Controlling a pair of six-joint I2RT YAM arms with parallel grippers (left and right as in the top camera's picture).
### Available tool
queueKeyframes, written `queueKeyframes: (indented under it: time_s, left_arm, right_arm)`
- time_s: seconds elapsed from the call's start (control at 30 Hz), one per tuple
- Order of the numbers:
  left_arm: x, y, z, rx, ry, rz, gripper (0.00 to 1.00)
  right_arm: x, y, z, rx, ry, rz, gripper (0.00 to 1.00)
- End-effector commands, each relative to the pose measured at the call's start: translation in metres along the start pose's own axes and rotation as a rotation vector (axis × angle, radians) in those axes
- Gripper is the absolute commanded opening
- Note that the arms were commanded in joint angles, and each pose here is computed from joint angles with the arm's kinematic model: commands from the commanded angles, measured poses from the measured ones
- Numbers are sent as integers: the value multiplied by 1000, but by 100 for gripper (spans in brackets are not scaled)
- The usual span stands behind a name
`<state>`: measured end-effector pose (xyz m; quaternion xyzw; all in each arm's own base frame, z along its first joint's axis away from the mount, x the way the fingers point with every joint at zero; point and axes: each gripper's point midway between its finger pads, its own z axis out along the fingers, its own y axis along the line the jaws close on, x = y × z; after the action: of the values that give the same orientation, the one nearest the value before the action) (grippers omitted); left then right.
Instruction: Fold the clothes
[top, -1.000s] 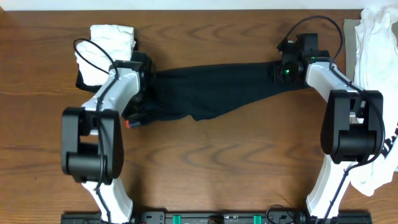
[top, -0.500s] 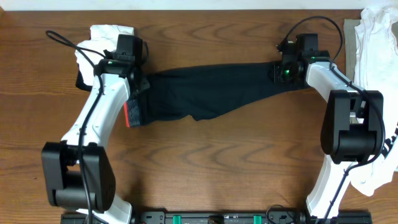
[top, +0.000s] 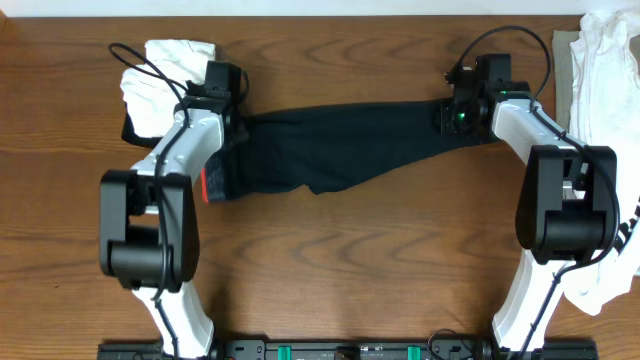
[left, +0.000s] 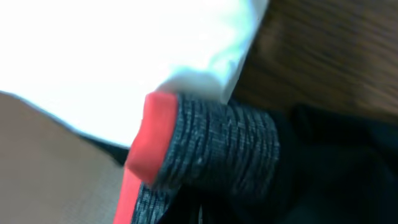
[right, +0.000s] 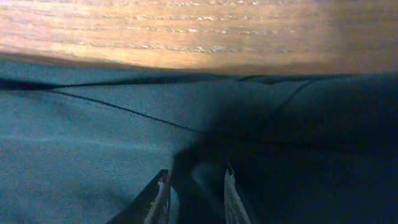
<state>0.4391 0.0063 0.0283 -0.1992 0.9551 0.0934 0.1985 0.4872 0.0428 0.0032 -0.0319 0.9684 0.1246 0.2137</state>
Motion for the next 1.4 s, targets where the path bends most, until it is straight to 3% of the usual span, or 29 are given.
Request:
queueKeyframes:
  time_s: [0.0, 0.4, 0.57, 0.7, 0.73, 0.8, 0.9, 1.0, 1.2, 1.37]
  left_arm:
    - [0, 10, 18, -32, 9, 2, 6]
    - [-7, 30, 23, -51, 16, 52, 6]
    - [-11, 25, 16, -30, 2, 53, 6]
    - [-33, 13, -18, 15, -86, 50, 8]
    - [-37, 10, -26, 24, -103, 49, 9]
    - [-49, 3, -52, 57, -163, 47, 13]
    - [-58, -4, -93, 104, -238, 49, 32]
    - [-55, -7, -123, 130, -262, 55, 35]
    - [-28, -5, -138, 122, -192, 79, 38]
    - [-9, 2, -133, 89, -121, 110, 48]
  right_arm:
    - [3, -13, -2, 95, 12, -2, 28]
    - [-39, -42, -62, 178, -137, 27, 33]
    - [-24, -77, -79, 241, -99, 96, 34]
    - [-11, -98, -86, 207, -72, 165, 37]
    - [-9, -101, -88, 200, -71, 177, 37]
    - [-5, -111, -92, 192, -69, 207, 54]
    - [1, -131, -99, 193, -72, 255, 59]
    - [5, -143, -105, 179, -80, 291, 65]
    - [10, -159, -112, 156, -102, 361, 68]
    - [8, -170, -113, 158, -131, 422, 69]
